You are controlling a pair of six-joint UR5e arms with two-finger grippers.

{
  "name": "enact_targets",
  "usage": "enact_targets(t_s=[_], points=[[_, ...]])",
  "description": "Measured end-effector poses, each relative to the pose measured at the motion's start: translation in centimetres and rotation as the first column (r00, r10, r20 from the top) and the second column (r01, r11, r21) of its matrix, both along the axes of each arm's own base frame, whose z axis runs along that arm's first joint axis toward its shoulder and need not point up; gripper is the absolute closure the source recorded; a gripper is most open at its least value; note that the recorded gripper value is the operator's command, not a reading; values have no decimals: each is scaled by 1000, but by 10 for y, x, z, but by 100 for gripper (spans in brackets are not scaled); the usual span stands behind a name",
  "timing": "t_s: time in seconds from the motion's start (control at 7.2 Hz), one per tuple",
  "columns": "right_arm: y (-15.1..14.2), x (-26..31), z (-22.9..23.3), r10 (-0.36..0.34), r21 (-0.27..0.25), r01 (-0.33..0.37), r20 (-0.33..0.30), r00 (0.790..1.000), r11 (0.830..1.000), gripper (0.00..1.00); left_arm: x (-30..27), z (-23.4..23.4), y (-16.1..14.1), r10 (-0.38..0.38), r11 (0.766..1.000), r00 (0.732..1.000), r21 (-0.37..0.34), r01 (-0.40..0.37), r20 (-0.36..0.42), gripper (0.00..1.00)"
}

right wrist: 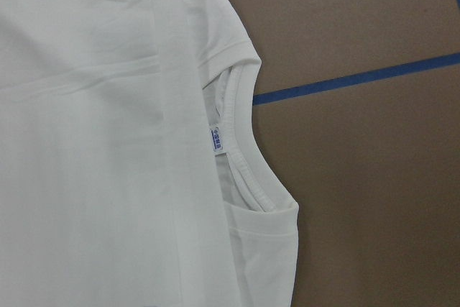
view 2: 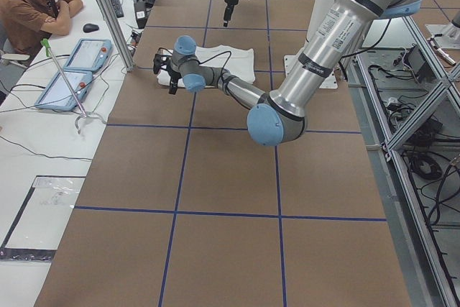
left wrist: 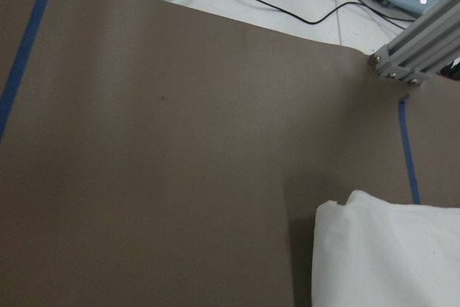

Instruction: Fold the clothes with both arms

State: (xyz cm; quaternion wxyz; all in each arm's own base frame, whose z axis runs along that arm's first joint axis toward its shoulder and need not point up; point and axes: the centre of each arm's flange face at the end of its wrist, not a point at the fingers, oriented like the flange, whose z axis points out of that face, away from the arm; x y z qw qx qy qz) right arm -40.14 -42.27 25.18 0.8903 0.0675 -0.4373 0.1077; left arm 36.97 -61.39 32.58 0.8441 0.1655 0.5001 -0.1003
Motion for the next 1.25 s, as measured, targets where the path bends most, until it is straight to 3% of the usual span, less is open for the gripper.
enact_targets(t_s=[0.42,0.69,0.97,1.25], points=[[14,-49,1,-22,34,26,-105,994,999,0,-40,18,58,60,998,998,5,-60,-18,0],[39,-85,-18,-117,75,134,-204,972,988,0,-54,31,75,61,998,998,-2,-61,-12,0],[62,-115,-14,-225,146,276,-292,930,950,0,-57,37,82,66,998,998,-8,-66,-9,0],[84,-136,-11,-302,181,373,-325,896,910,0,-58,40,82,67,998,998,-12,-67,-6,0]])
